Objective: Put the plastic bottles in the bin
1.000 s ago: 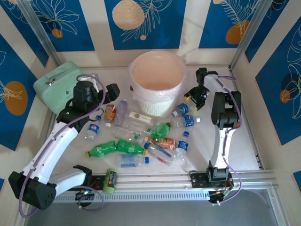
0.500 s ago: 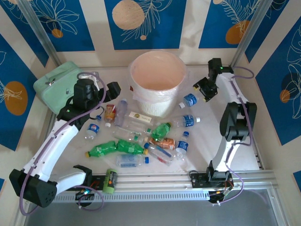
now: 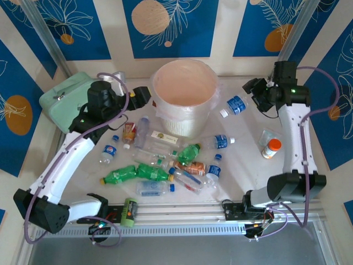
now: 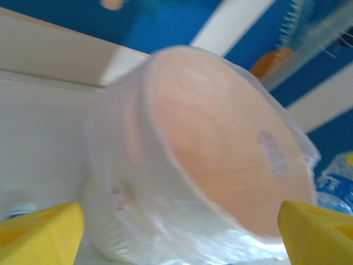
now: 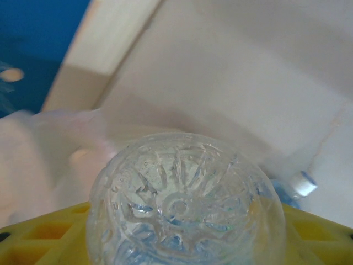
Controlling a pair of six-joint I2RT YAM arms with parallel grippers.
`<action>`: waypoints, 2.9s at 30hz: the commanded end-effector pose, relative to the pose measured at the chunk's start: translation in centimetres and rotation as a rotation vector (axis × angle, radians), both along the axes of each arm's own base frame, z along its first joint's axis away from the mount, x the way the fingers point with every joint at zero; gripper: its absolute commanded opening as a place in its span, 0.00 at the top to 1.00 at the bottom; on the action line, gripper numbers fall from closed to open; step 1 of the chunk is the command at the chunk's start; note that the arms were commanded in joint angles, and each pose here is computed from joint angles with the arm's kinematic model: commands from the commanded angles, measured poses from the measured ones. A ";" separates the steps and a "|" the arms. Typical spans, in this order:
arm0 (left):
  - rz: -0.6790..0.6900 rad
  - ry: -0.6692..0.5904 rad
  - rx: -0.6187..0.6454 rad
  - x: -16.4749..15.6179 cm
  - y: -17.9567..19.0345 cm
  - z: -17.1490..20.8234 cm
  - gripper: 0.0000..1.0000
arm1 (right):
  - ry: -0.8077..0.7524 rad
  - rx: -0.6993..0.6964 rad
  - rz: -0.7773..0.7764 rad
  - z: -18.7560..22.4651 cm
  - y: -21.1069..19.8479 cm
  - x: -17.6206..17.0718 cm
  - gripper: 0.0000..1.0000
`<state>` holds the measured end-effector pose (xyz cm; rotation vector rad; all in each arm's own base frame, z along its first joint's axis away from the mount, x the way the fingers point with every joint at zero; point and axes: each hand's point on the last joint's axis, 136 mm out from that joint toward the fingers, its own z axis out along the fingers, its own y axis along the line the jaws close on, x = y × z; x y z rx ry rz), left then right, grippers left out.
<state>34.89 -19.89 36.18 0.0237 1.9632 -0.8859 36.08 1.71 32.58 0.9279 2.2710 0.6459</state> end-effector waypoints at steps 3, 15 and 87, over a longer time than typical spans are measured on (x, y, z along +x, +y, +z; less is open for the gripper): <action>-0.388 -0.210 -0.124 -4.6 -8.4 6.6 0.09 | -0.224 0.116 0.248 7.0 6.6 -2.1 0.38; -0.688 -0.229 -0.064 -9.4 -14.8 5.7 0.17 | -0.420 0.265 0.477 13.5 14.2 -4.0 0.37; -0.137 0.124 0.445 5.3 -9.7 -2.6 0.33 | -0.106 0.086 0.181 1.3 6.1 -7.1 0.13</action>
